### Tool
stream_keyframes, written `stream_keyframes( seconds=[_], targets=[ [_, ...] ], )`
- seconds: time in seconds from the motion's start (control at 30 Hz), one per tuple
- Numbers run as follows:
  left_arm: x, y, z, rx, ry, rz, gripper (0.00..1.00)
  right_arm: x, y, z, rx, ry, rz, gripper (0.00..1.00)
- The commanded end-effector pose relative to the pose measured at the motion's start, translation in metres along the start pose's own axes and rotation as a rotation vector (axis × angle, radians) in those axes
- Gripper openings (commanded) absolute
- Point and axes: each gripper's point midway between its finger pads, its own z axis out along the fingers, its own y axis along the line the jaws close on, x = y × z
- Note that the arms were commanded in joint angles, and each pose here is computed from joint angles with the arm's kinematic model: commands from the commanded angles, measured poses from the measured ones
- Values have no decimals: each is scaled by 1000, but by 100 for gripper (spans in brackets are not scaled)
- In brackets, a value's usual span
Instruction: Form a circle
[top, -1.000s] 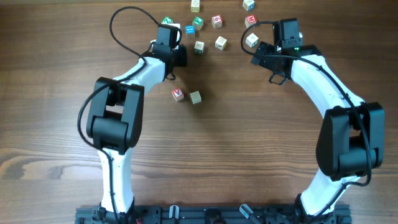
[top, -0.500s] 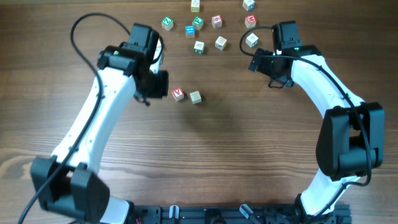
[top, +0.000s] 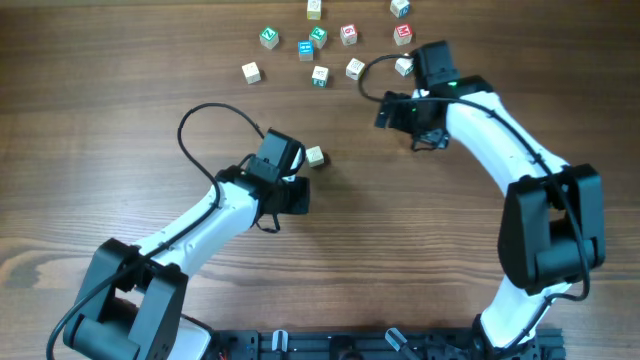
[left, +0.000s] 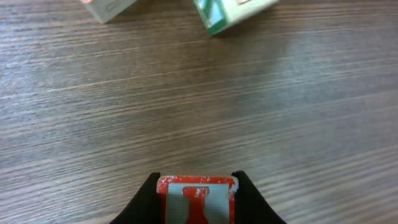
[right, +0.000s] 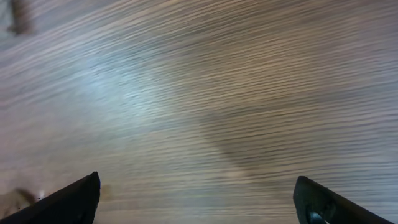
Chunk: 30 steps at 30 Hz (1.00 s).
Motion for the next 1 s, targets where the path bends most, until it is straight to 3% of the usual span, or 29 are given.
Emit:
stream_keyframes(
  seconds=[0.0,0.17,0.37,0.6,0.77,0.87,0.97],
  targets=[
    [1,17,2,-82,-19,-38,11,5,0,8,47,-13,-34,99],
    [-3,45,5,-232,-62,-38,21,5,3,8,33,-11,22,100],
    [-11,44,21,-220,-92,-38,31,7,3,9,30,-3,22,99],
    [-9,42,34,-202,-78,-37,33,13,-1,26,44,29,26,99],
    [-23,45,32,-226,-137,-22,49,24,-2,43,35,88,27,99],
    [-28,43,31,-217,-157,-23,53,25,-1,43,33,90,27,91],
    [-26,44,31,-220,-148,-23,54,26,0,43,26,96,24,55]
  ],
)
